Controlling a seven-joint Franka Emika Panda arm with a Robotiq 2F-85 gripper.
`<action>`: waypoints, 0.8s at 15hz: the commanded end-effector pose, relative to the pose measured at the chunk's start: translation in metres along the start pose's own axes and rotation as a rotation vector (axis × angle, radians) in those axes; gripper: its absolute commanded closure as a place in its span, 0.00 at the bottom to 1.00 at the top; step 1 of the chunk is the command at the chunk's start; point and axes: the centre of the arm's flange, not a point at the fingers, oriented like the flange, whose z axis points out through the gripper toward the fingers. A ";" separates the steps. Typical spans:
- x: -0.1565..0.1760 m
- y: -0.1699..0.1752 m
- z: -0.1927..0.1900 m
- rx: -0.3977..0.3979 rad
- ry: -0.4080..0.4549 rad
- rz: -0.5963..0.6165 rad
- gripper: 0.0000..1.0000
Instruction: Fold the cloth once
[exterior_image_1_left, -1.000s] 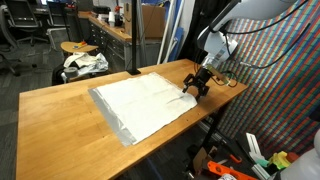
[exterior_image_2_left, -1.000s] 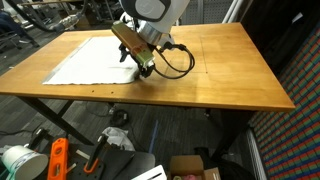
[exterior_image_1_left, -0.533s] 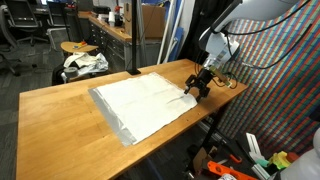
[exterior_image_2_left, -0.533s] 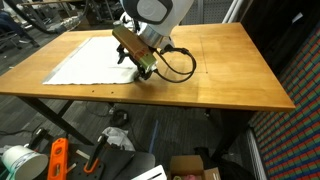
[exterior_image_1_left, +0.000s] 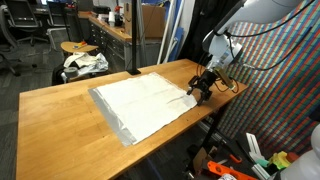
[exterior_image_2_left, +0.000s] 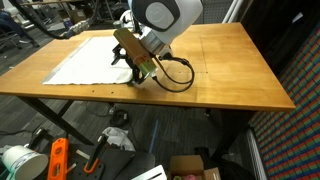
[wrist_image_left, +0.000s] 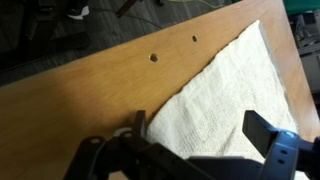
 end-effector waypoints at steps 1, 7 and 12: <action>0.008 0.008 -0.007 0.146 0.011 0.033 0.00; 0.021 0.013 -0.004 0.237 0.109 0.072 0.00; 0.025 0.014 -0.017 0.198 0.050 0.069 0.00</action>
